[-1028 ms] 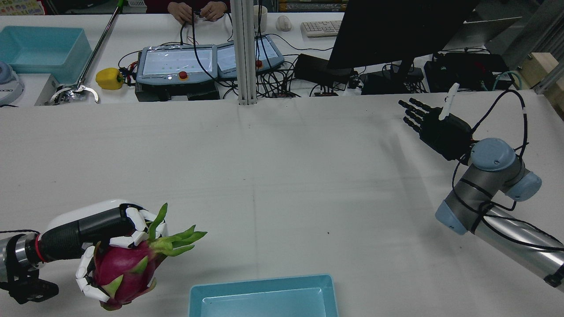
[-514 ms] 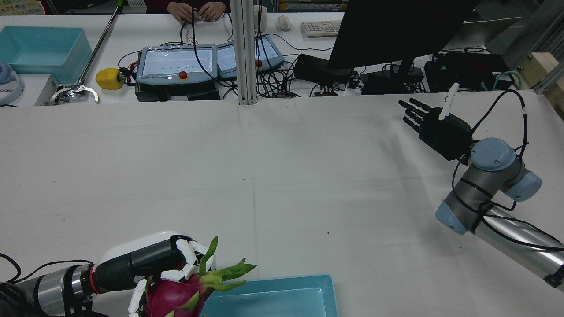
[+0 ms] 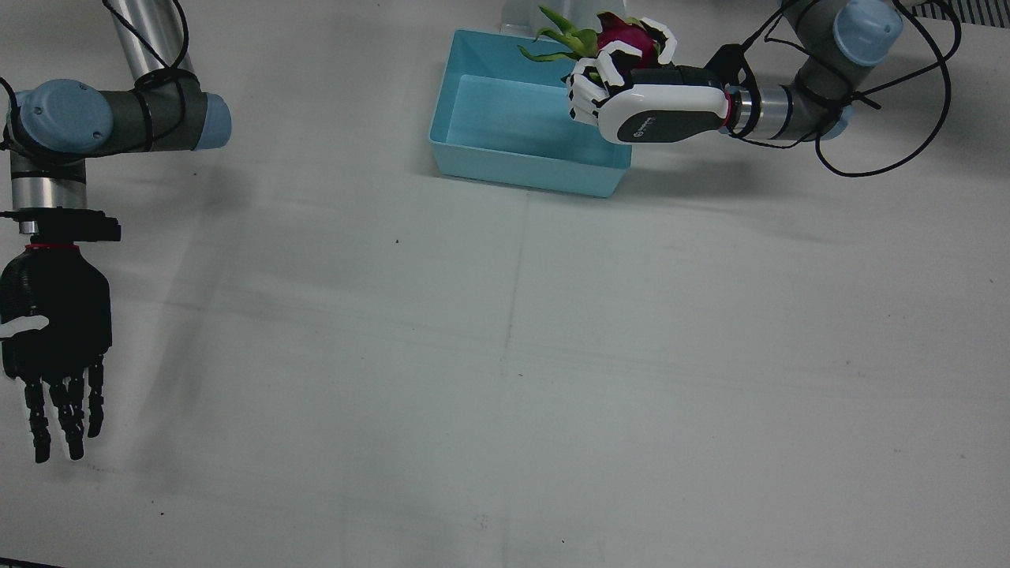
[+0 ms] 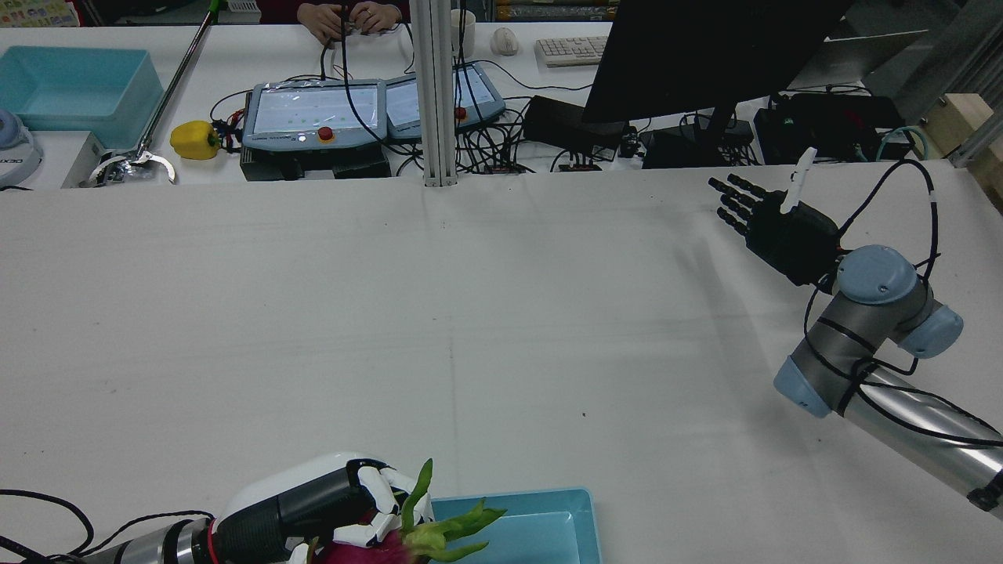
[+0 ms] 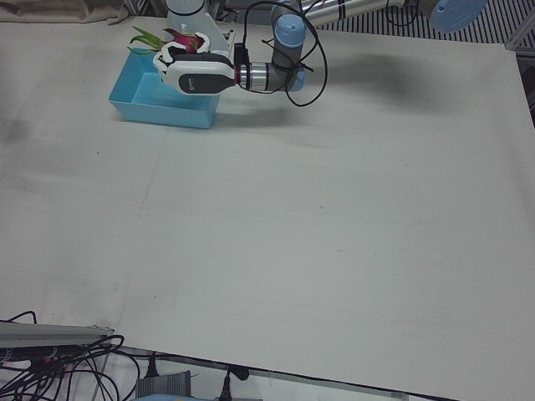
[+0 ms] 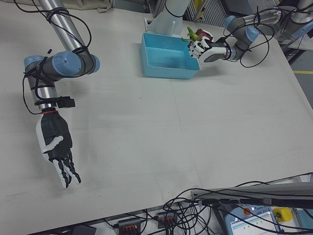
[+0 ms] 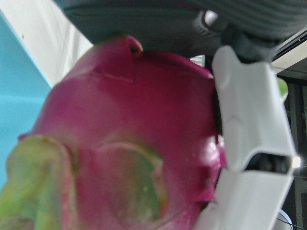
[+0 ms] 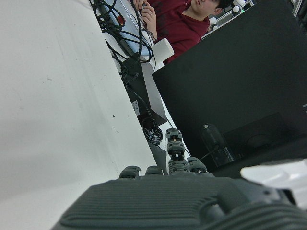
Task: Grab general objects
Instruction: 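Lower the dragon fruit into the blue tray and open the left hand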
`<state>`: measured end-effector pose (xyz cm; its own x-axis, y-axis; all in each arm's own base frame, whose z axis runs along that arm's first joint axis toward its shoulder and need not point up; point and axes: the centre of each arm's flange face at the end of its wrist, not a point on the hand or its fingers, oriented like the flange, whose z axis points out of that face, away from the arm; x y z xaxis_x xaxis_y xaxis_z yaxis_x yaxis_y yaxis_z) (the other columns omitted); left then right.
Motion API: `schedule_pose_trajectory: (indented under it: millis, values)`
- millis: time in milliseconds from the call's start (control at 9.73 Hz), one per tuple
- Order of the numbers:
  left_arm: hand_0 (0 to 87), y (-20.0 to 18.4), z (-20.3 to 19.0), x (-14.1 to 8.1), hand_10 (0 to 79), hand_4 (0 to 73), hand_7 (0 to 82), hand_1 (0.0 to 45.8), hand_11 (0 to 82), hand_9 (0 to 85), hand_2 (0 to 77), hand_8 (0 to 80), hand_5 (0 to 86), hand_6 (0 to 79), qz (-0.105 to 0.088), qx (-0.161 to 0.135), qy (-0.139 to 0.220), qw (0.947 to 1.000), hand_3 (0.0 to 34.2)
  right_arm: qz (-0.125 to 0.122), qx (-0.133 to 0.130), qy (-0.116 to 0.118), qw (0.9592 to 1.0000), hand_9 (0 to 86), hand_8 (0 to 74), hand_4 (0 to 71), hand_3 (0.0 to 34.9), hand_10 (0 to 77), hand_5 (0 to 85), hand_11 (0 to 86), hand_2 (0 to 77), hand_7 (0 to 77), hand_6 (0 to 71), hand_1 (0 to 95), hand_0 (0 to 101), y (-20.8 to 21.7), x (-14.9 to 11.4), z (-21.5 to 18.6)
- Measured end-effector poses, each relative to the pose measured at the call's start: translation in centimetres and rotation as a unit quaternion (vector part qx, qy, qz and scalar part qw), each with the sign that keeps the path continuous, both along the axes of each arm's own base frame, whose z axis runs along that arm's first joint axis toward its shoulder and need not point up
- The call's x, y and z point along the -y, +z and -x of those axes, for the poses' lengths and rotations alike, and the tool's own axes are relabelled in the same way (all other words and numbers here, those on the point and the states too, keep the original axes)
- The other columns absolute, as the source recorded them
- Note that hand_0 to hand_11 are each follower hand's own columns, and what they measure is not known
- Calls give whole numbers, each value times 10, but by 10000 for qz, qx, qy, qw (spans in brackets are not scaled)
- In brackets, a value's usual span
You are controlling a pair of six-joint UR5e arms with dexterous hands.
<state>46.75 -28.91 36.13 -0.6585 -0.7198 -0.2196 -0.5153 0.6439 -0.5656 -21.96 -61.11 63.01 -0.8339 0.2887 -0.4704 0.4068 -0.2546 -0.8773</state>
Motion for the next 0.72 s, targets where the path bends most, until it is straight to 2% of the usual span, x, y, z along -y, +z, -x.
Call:
schedule_pose_trajectory:
  millis: [308,411,514,617,720]
  values:
    - [802,-13,-11,-7,213,704,742,0,753,573,464,442,709,475,-53,-134,16,9999,0,0,0,0,10000,11,0,0,0,0,0,11,22,0,0,65,5,0,0,0]
    - [707,-15,-12,-8,218,709,742,0,704,573,464,447,714,475,-77,-188,19,9998,0,0,0,0,10000,11,0,0,0,0,0,11,22,0,0,65,5,0,0,0]
    - [642,-16,-12,-8,218,671,742,0,704,573,464,447,736,469,-96,-229,17,9997,0,-1,1,0,10000,11,0,0,0,0,0,11,22,0,0,65,7,0,0,0]
    - [551,-17,-12,-8,245,584,720,0,38,589,611,398,747,436,-109,-257,15,9996,0,-2,1,0,10000,11,0,0,0,0,0,5,22,0,0,65,7,0,0,0]
    - [551,-17,-13,-9,245,584,720,0,38,589,611,398,747,436,-116,-272,15,9996,0,-1,1,0,10000,11,0,0,0,0,0,5,22,0,0,65,6,0,0,0]
